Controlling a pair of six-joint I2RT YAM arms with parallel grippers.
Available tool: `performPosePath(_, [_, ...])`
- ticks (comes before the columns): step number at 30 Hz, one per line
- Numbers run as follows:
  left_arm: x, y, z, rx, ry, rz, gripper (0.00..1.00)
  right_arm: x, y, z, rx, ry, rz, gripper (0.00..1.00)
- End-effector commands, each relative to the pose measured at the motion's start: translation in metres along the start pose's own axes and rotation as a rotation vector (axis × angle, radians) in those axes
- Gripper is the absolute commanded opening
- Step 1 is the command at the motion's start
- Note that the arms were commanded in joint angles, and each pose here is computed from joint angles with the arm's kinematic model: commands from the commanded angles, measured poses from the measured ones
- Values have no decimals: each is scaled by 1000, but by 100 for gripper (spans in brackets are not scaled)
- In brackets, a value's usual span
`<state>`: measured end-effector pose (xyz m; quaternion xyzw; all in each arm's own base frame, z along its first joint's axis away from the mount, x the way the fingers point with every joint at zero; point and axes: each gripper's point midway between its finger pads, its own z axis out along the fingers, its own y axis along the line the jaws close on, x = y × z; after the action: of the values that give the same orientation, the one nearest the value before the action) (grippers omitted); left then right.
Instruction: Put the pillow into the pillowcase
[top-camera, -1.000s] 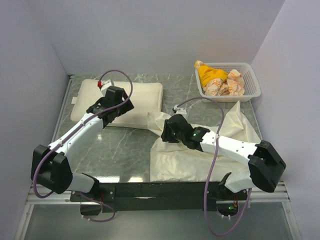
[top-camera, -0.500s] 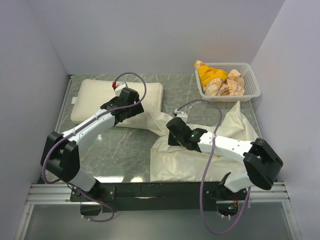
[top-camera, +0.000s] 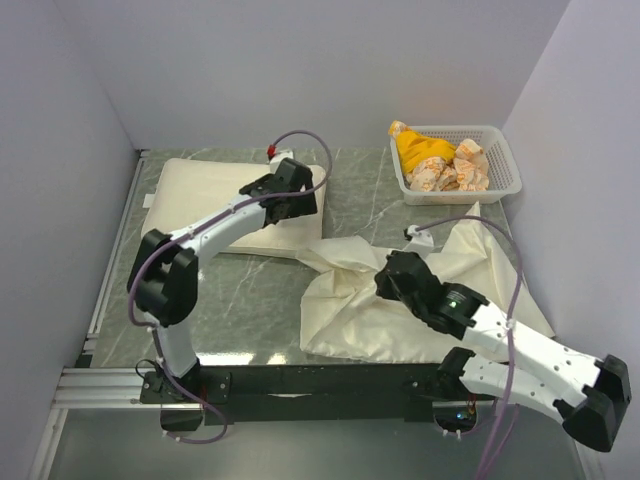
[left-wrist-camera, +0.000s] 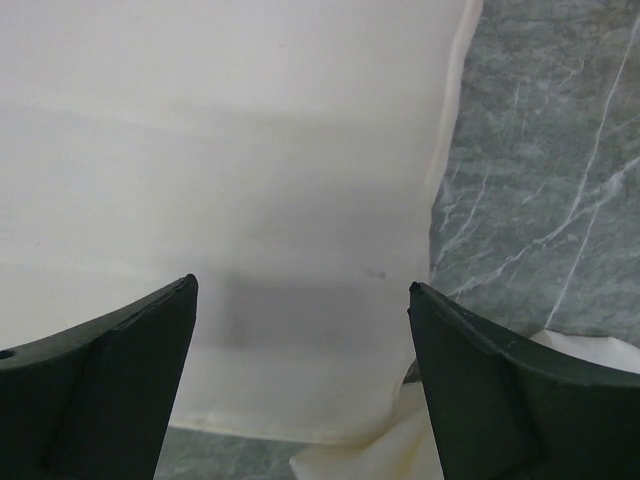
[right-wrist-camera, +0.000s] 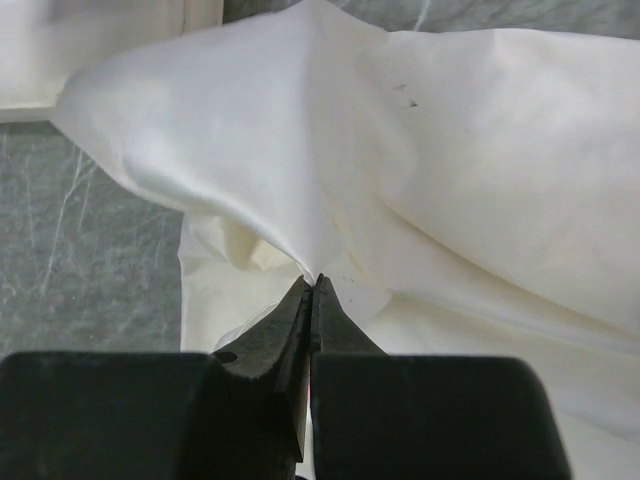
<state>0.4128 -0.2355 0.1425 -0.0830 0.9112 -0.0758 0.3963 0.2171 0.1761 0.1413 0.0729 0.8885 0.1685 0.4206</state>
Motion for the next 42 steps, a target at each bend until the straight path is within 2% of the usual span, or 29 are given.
performPosePath(1, [-8, -22, 15, 20, 9, 105, 92, -9, -31, -19, 84, -59, 33, 0])
performPosePath(2, [-7, -26, 19, 31, 17, 141, 96, -13, -32, -25, 68, -77, 51, 0])
performPosePath(5, [2, -35, 33, -9, 41, 208, 97, -13, -35, -32, 56, -88, 61, 0])
performPosePath(6, [19, -33, 43, -41, 77, 241, 97, -11, -34, -32, 49, -80, 58, 0])
performPosePath(8, [24, -27, 51, -110, 76, 273, 99, -8, -33, -29, 48, -63, 49, 0])
performPosePath(9, [41, -24, 60, -144, 101, 311, 99, -7, -32, -28, 49, -58, 46, 0])
performPosePath(12, [60, -3, 74, -267, 109, 348, 99, -1, -26, -21, 29, -36, 38, 0])
performPosePath(14, [65, 15, 80, -338, 103, 357, 73, 2, -23, -17, 27, -15, 27, 0])
performPosePath(15, [64, 20, 79, -349, 101, 353, 57, 2, -19, -16, 15, -15, 22, 0])
performPosePath(16, [61, 23, 78, -346, 99, 341, 6, 2, -18, -14, 14, -12, 17, 0])
performPosePath(17, [57, 36, 78, -359, 101, 303, 1, 5, -16, -12, 13, 4, 6, 0])
performPosePath(20, [19, 38, 49, -273, 52, 222, 1, 12, -8, -2, -4, 39, -24, 0])
performPosePath(21, [-3, 35, 28, -244, 10, 191, 1, 10, -4, 2, -13, 37, -33, 0])
performPosePath(24, [-34, 40, -12, -207, -47, 150, 1, 13, 8, 16, -24, 69, -70, 0])
performPosePath(27, [-47, 49, -41, -178, -74, 118, 1, 8, 19, 32, -23, 95, -92, 0])
performPosePath(32, [-33, 62, -75, -116, -57, 81, 1, -21, 29, 62, -47, 118, -80, 0])
performPosePath(34, [-34, 60, -99, -41, -81, 42, 1, -32, 40, 72, -74, 131, -84, 0])
performPosePath(42, [37, 68, -163, 153, -4, 64, 1, -51, 58, 87, -121, 145, -109, 0])
